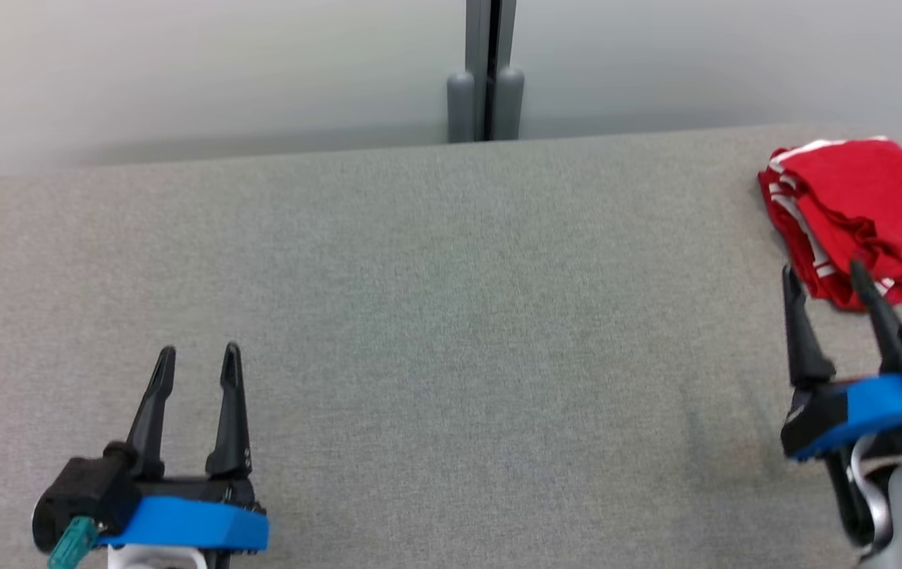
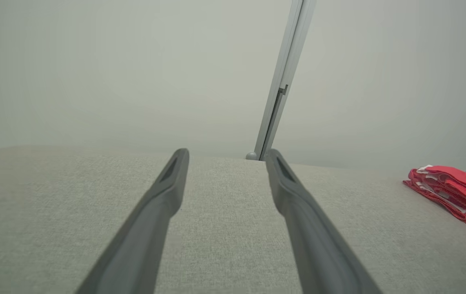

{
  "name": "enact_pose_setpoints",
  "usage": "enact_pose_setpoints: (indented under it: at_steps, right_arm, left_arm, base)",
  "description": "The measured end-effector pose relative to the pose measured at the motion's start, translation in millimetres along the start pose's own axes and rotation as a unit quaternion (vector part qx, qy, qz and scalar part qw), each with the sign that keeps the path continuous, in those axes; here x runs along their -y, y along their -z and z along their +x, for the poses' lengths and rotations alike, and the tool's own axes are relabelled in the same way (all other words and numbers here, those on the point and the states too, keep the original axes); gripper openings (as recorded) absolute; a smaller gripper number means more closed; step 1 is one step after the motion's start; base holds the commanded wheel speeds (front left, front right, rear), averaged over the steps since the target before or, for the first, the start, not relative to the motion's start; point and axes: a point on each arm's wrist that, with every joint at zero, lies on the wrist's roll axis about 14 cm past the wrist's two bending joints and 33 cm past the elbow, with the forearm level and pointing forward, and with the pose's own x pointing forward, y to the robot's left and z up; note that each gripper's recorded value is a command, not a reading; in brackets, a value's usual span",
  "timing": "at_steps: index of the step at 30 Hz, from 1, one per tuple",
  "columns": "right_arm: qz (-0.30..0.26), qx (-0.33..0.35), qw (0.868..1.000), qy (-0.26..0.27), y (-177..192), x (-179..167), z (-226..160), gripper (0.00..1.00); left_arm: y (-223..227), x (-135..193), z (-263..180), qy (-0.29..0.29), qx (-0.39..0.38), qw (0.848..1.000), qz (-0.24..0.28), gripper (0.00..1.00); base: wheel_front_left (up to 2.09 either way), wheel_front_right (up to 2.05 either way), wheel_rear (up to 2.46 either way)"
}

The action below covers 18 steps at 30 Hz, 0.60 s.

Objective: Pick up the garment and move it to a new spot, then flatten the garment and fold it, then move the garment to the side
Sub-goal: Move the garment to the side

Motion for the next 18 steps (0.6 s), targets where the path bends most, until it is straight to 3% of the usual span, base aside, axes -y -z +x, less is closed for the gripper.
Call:
enact_pose_setpoints:
  at_steps: [11, 18]
  right_arm:
    - [0.04, 0.015, 0.999, 0.013, -15, -10, -68, 1.0]
    - [0.057, -0.013, 0.998, 0.007, 1, -17, -91, 1.0]
  left_arm:
    - [4, -9, -51, -0.032, -0.013, 0.999, 0.011, 1.0]
    - [8, -5, -59, -0.033, -0.017, 0.999, 0.007, 1.0]
  base:
    - [0.0, 0.0, 0.0]
    - [0.0, 0.0, 0.0]
